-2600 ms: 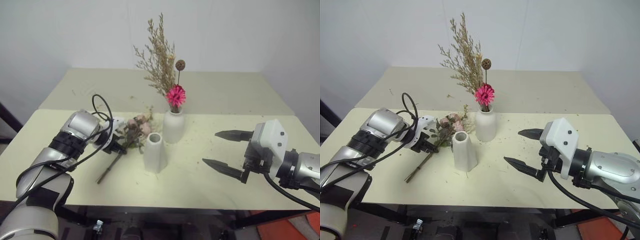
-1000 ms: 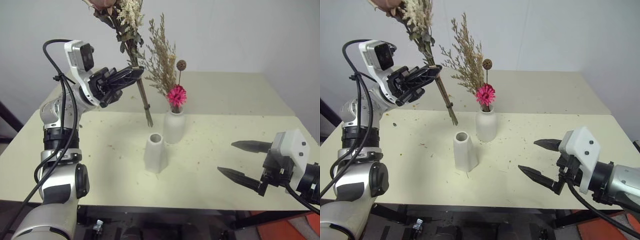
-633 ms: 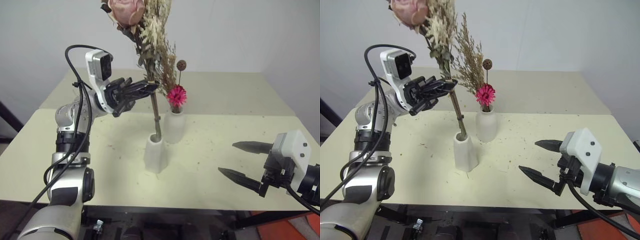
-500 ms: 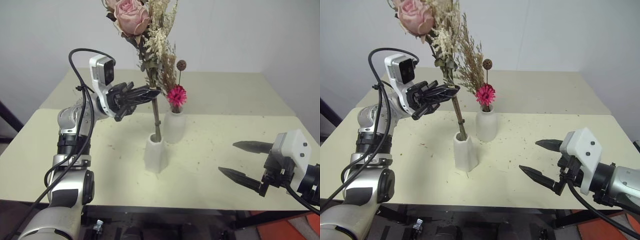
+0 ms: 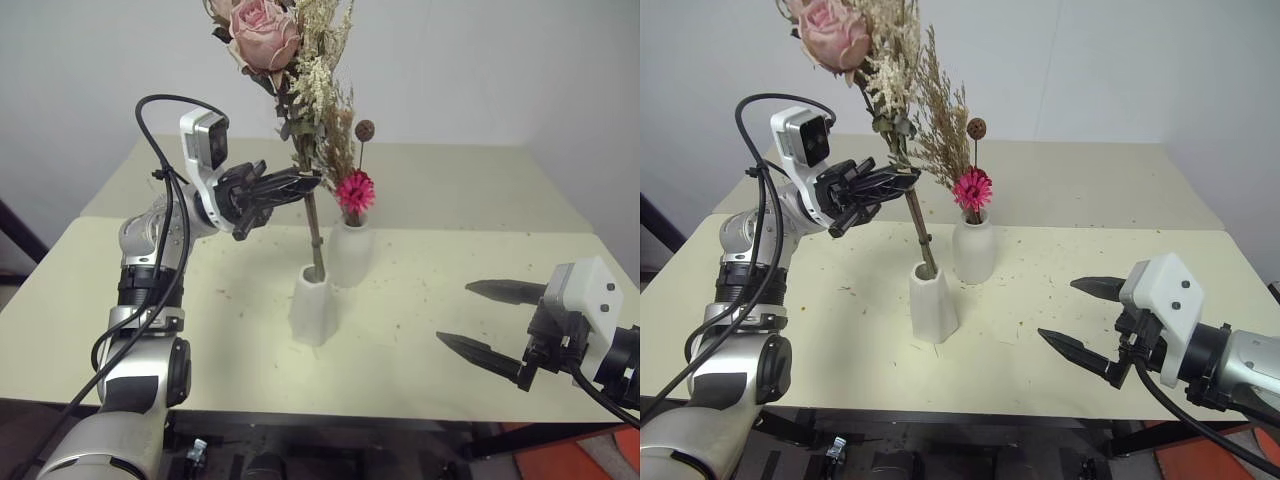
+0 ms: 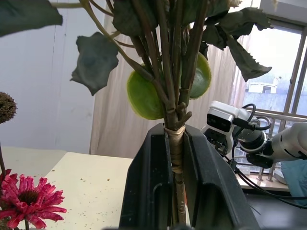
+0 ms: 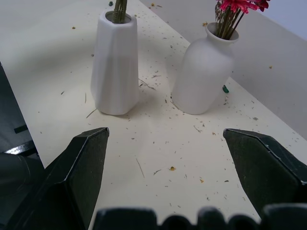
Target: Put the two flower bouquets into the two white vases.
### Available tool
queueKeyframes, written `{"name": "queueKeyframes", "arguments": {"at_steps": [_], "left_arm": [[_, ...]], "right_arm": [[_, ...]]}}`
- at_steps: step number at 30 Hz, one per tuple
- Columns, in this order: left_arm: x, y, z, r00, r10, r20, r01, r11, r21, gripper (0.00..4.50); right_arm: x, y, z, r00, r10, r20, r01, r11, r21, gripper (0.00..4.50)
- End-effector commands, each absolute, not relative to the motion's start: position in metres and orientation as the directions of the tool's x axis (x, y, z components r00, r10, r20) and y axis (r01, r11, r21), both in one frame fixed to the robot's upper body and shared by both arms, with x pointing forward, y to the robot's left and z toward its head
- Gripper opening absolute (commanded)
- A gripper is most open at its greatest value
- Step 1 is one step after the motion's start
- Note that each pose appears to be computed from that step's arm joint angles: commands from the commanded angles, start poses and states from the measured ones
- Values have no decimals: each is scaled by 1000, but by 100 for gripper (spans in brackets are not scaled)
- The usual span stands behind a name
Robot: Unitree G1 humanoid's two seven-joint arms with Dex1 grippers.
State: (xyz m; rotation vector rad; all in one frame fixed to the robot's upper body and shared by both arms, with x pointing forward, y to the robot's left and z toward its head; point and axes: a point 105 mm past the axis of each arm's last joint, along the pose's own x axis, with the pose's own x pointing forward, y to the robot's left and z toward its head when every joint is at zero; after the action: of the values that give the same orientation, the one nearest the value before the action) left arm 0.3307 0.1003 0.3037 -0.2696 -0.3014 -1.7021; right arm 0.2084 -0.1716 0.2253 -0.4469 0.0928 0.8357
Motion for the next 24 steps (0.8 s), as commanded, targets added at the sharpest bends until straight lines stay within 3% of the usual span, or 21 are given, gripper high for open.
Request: {"name": "queueKeyframes", "arguments": {"at_steps": [1,24], "left_arm": [[325,103,331,-186,-895,405,982,-153,113,10],[326,101,308,-170,-939,300,985,-152,82,10]], "right_arm": [[209,-171,231,687,690,-228,-715,587,-379,450],[212,-170,230,687,690,-230,-715,584,-383,450]]}}
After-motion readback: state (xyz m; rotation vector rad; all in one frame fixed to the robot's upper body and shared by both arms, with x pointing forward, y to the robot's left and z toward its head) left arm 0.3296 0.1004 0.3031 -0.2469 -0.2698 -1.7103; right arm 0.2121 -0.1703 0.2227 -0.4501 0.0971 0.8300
